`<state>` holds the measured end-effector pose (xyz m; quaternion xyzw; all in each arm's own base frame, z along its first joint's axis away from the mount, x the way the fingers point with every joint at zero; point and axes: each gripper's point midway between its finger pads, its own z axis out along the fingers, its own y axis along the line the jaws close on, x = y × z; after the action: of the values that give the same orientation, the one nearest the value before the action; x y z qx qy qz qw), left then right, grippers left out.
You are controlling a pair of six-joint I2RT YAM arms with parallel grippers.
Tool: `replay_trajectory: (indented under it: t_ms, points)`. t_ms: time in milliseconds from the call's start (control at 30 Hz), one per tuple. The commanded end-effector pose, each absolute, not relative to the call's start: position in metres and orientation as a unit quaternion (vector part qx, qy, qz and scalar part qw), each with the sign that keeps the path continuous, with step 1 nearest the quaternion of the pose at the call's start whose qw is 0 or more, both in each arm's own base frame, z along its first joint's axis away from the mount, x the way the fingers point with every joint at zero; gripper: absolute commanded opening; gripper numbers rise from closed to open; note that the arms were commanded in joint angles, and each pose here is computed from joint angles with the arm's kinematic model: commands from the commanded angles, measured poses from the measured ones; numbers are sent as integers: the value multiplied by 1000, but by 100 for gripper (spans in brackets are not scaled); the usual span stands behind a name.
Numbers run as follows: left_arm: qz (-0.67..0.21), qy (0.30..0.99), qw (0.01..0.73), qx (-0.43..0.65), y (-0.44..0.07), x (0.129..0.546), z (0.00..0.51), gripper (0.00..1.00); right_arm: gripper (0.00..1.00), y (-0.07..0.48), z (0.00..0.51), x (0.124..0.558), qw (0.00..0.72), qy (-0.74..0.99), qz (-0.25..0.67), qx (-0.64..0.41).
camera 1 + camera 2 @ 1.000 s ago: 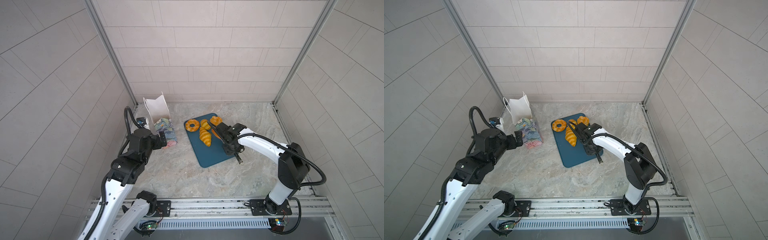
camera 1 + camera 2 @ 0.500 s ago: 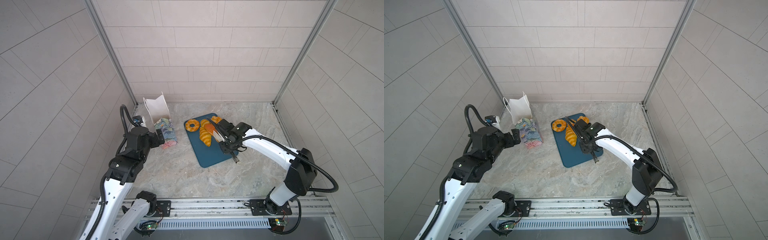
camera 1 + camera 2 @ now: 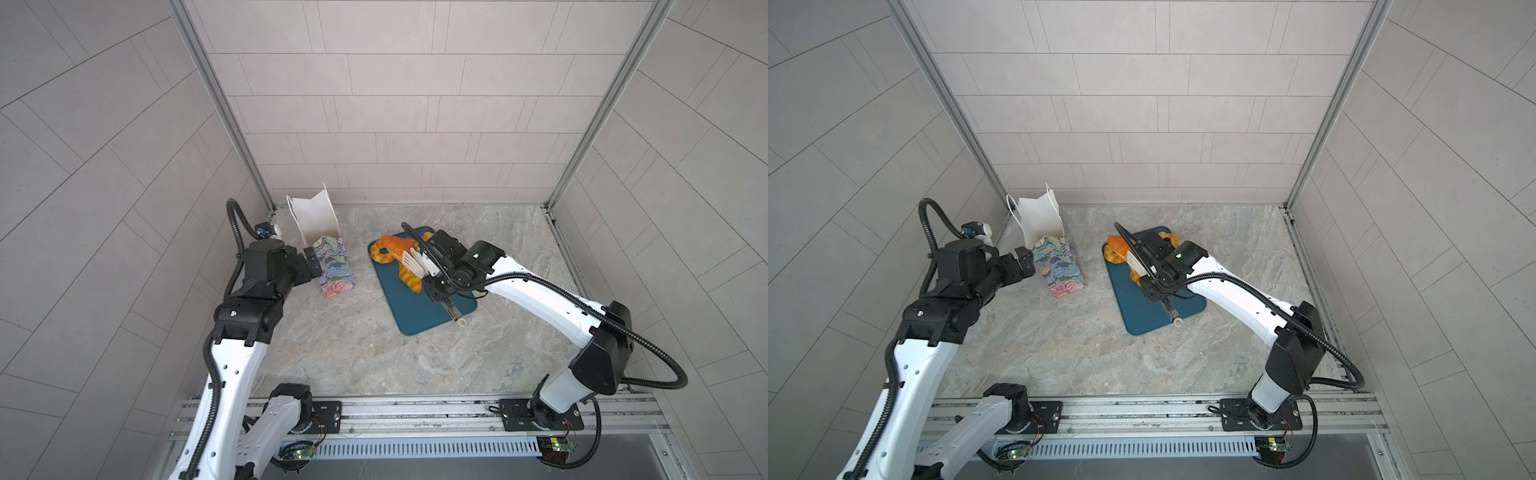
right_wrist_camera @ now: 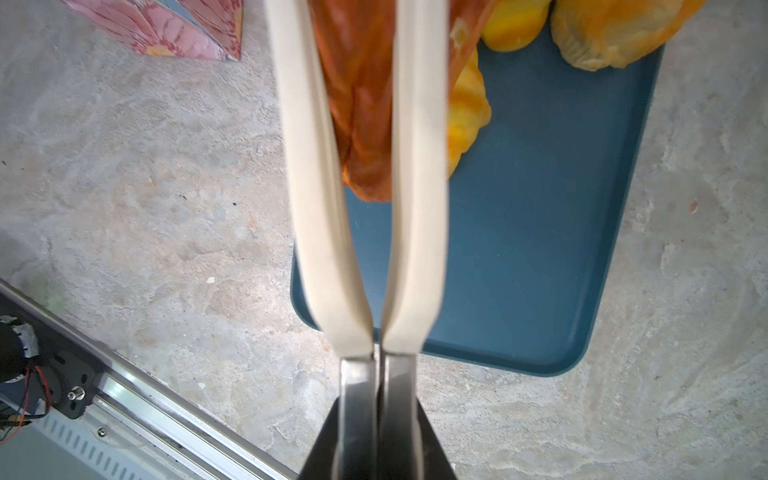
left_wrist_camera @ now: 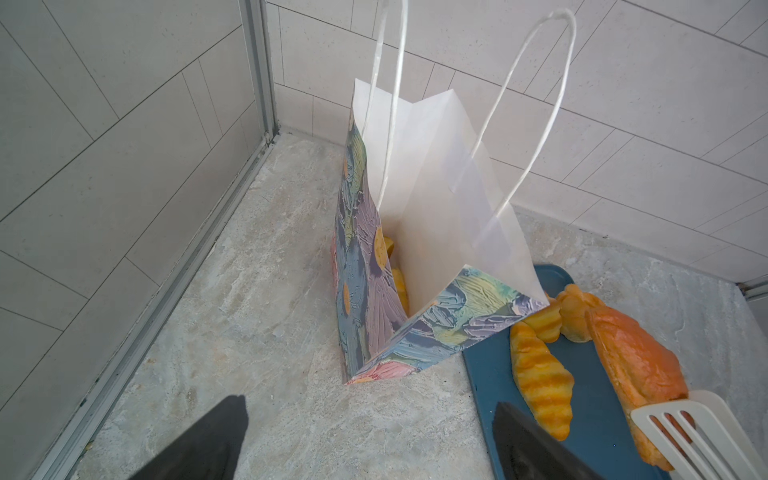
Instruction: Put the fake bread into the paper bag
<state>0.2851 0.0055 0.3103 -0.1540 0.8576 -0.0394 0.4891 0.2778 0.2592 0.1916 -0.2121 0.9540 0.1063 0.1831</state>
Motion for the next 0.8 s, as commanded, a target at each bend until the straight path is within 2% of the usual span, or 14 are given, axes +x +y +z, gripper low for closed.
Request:
replay_trajectory:
  t_ms: [0,267,767]
  points:
    - [-59,852,499,-147,2,295,327,100,23,266,221,283,225,941,131,-215]
    - [-26,865,476,-158,14,320,322,90,24,265,220,287,230,940,120,-221]
    - [2,881,431,-194,32,363,299,53,24,260,217,293,233,940,106,-224]
